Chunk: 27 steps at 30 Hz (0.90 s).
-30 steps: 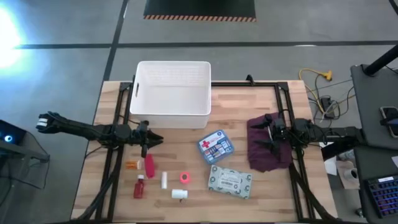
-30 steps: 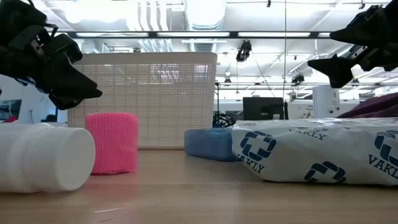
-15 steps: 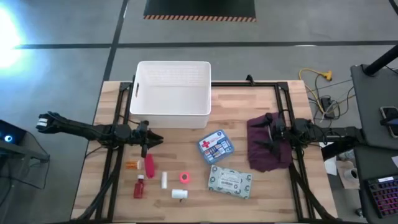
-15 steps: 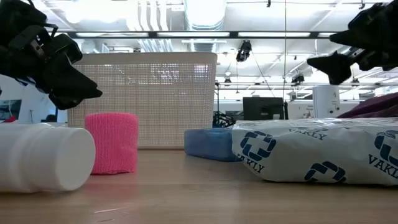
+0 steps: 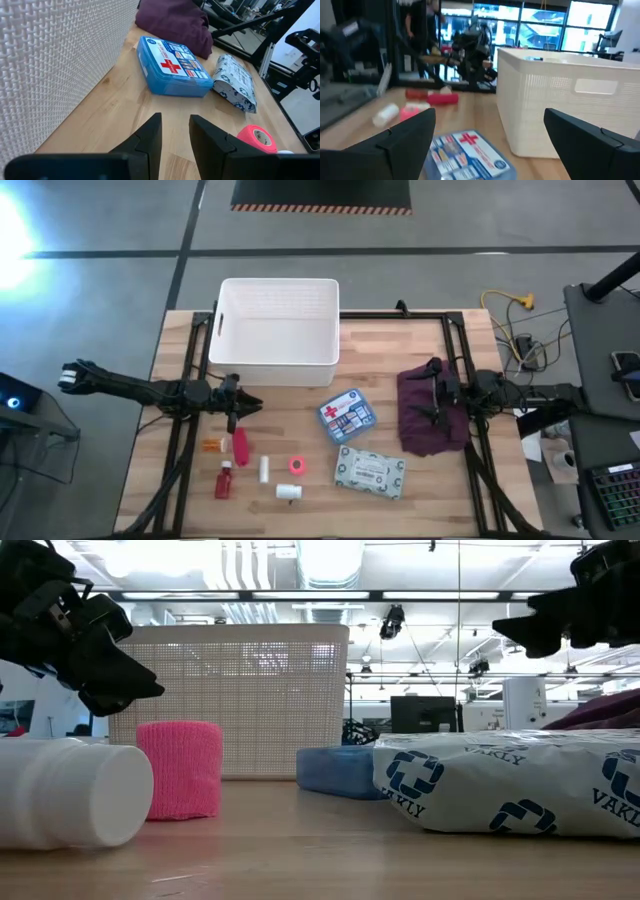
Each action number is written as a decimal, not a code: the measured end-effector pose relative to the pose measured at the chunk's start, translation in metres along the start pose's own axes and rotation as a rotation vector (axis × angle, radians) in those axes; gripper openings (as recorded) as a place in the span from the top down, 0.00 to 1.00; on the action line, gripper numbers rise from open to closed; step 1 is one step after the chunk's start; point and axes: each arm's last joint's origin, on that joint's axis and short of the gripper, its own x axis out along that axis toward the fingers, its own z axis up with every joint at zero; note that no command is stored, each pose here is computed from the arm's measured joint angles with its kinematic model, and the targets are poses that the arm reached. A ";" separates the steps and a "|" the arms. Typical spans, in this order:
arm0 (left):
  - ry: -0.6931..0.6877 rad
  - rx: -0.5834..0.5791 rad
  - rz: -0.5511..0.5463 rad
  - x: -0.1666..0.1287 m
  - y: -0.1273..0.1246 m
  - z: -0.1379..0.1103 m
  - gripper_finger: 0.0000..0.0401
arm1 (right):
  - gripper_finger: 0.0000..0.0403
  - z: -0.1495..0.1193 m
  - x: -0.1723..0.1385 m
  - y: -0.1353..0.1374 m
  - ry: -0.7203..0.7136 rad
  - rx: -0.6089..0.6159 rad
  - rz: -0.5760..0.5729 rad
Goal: Pick & place medical supplies in basket/bin
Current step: Put the blue first aid kit into the white bin
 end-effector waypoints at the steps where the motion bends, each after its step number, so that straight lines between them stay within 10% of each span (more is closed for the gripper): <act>1: -0.001 -0.001 -0.001 0.000 0.000 0.000 0.80 | 0.10 0.002 0.000 0.000 -0.018 0.032 0.000; 4: -0.018 -0.090 -0.011 0.000 -0.001 0.002 0.80 | 0.10 0.011 -0.001 0.000 -0.113 0.209 0.008; 11: -0.066 -0.840 -0.035 0.000 -0.003 0.006 0.80 | 0.10 0.026 -0.004 -0.007 -0.344 0.877 -0.097; 19: -0.195 -0.716 -0.437 -0.010 -0.030 0.032 0.80 | 0.10 0.026 0.006 -0.006 -0.368 1.198 -0.073; 27: -0.066 -0.676 -0.340 0.000 -0.032 0.018 0.80 | 0.10 0.041 0.032 -0.006 -0.340 1.123 -0.172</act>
